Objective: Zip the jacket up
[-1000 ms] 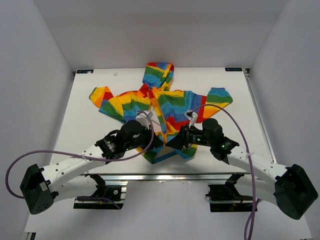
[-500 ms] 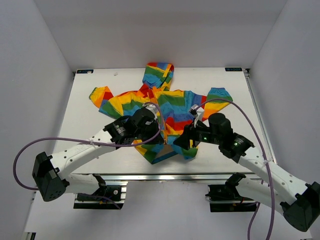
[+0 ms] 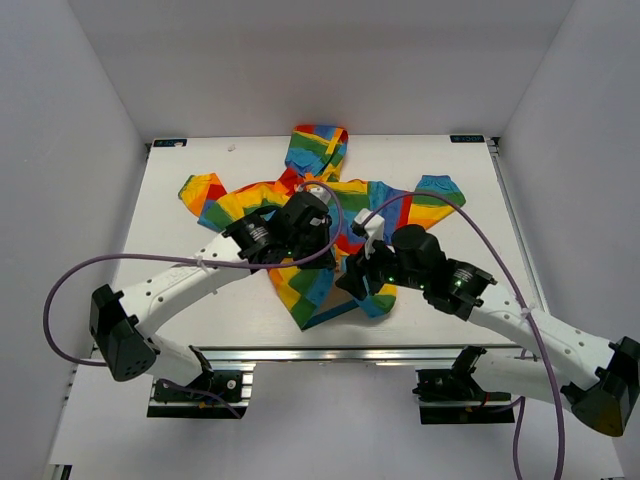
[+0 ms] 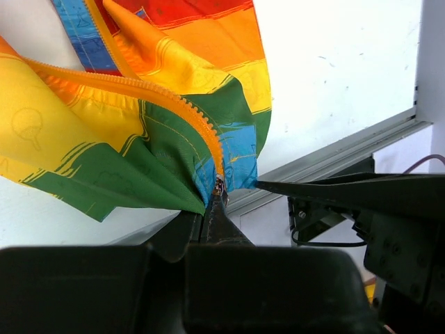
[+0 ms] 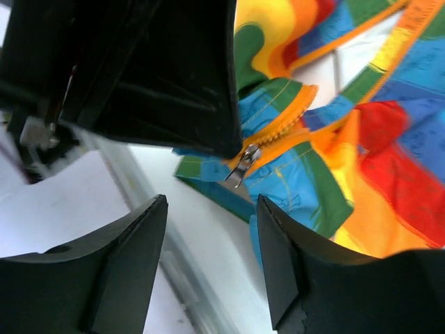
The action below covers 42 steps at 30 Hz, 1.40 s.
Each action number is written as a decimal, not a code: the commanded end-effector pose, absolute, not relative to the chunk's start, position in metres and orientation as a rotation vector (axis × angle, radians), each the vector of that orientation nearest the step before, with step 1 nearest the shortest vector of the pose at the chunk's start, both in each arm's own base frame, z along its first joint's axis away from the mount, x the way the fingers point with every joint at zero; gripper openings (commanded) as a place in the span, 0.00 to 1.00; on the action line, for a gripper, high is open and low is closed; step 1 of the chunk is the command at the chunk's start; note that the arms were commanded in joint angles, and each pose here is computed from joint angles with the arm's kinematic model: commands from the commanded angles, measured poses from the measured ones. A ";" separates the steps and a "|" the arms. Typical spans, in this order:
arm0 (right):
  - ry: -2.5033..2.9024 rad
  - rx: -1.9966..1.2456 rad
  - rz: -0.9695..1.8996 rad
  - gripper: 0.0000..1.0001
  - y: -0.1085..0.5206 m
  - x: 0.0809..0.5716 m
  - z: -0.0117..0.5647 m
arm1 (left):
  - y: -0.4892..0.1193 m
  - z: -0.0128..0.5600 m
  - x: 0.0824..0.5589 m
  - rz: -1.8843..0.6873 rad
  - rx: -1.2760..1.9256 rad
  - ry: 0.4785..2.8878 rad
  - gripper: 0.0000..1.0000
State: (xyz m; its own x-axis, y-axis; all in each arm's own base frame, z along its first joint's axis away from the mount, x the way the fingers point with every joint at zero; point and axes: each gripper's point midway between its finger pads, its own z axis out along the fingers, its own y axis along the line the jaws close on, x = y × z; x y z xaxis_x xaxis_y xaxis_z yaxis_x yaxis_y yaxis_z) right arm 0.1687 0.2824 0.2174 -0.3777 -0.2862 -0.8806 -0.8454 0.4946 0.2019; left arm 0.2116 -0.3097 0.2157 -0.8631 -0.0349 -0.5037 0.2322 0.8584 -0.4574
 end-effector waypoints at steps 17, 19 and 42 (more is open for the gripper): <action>1.791 -0.965 0.558 0.50 0.305 0.189 0.225 | -0.312 0.231 0.213 -0.730 0.156 2.514 0.00; 1.798 -0.968 0.548 0.45 0.305 0.190 0.222 | -0.312 0.233 0.212 -0.737 0.158 2.510 0.00; 1.792 -0.932 0.516 0.05 0.300 0.195 0.216 | -0.310 0.225 0.208 -0.750 0.190 2.512 0.00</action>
State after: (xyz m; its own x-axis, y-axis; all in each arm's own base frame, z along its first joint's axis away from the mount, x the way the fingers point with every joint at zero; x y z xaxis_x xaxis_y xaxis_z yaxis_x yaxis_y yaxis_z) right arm 0.1940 0.2943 0.2122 -0.2065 -0.3554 -0.9116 -0.7821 0.6198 -0.0645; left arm 0.2098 -0.3100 0.2091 -0.8796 -0.0022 -0.4757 0.2371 0.8650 -0.4423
